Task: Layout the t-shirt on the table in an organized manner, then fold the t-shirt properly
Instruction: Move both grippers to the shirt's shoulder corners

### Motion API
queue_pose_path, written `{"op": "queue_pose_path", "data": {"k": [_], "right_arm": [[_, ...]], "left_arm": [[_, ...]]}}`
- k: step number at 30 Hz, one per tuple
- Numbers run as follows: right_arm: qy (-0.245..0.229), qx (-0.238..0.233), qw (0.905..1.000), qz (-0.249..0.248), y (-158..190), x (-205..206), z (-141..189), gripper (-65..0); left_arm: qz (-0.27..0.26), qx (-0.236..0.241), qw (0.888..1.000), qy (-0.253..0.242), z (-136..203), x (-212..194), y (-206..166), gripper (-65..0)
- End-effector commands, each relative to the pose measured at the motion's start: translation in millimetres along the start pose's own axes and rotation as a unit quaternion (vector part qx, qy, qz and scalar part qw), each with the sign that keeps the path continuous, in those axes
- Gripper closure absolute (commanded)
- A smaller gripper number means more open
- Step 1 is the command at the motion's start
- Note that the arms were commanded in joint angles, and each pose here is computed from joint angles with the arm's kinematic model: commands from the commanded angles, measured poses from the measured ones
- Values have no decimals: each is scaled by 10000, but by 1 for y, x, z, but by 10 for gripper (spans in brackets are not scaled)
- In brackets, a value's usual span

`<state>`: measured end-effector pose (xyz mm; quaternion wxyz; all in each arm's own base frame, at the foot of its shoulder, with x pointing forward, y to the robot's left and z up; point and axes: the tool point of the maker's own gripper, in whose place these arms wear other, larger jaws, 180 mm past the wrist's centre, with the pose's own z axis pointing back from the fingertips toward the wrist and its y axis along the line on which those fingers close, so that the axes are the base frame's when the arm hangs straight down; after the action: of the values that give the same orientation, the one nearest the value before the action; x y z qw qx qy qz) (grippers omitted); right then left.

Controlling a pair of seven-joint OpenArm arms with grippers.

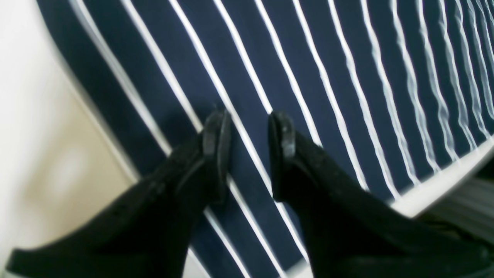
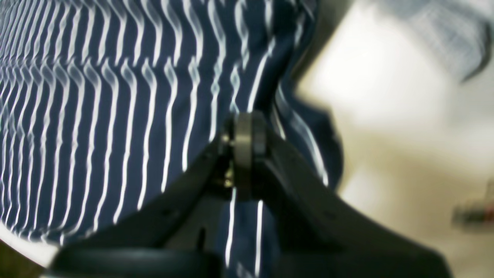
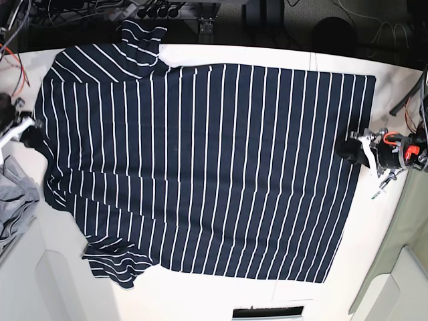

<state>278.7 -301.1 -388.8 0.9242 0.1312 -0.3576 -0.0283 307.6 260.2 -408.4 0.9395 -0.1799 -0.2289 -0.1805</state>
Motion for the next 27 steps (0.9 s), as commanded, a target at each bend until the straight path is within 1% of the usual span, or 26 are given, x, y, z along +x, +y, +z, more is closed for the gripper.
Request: {"op": "queue_pose_path", "data": {"k": [1, 3, 6, 7, 8, 10, 11, 13, 14, 15, 16, 18, 23, 24, 27], "right_arm": [[-264, -73, 9996, 92, -9, 14, 15, 0], [-131, -172, 9997, -77, -19, -8, 28, 0], [98, -237, 9989, -397, -30, -40, 48, 0], [172, -263, 9983, -483, -33, -50, 53, 0], [248, -312, 9978, -526, -36, -58, 58, 0], [416, -388, 9967, -575, -40, -73, 65, 0], [495, -416, 9961, -601, -41, -81, 68, -29], [660, -460, 9947, -643, -43, -95, 74, -164], [736, -466, 9939, -671, -43, -102, 77, -213], [780, -446, 9934, -717, -42, -108, 79, -244], [796, -414, 9930, -772, -41, -112, 81, -257], [810, -395, 9926, -809, -39, -115, 82, -257], [950, -302, 9922, -752, -31, -123, 76, -258], [960, -272, 9923, -739, -29, -124, 74, -272], [883, -220, 9932, -719, -23, -121, 66, -348]], "left_arm": [[-10, 68, 9994, -334, 20, 16, 7, -199], [227, 69, 9987, -448, 32, 3, 7, -204], [514, 225, 9968, -572, 50, -20, 13, -276], [635, 279, 9961, -538, 55, -30, 16, -296], [765, 207, 9957, -485, 55, -39, 13, -307], [947, 129, 9948, -362, 53, -56, 7, -310], [1010, 130, 9943, -315, 53, -65, 6, -310], [1137, 88, 9932, -227, 52, -80, 2, -310], [1199, 41, 9926, -181, 51, -87, -1, -310], [1254, 1, 9920, -132, 50, -94, -5, -310], [1292, -22, 9916, -86, 48, -99, -7, -310], [1335, -65, 9910, -78, 45, -103, -11, -310], [1458, -104, 9890, -229, 41, -100, -15, -310], [1476, -91, 9887, -261, 42, -100, -14, -310], [1512, -7, 9878, -364, 47, -96, -8, -310]]}}
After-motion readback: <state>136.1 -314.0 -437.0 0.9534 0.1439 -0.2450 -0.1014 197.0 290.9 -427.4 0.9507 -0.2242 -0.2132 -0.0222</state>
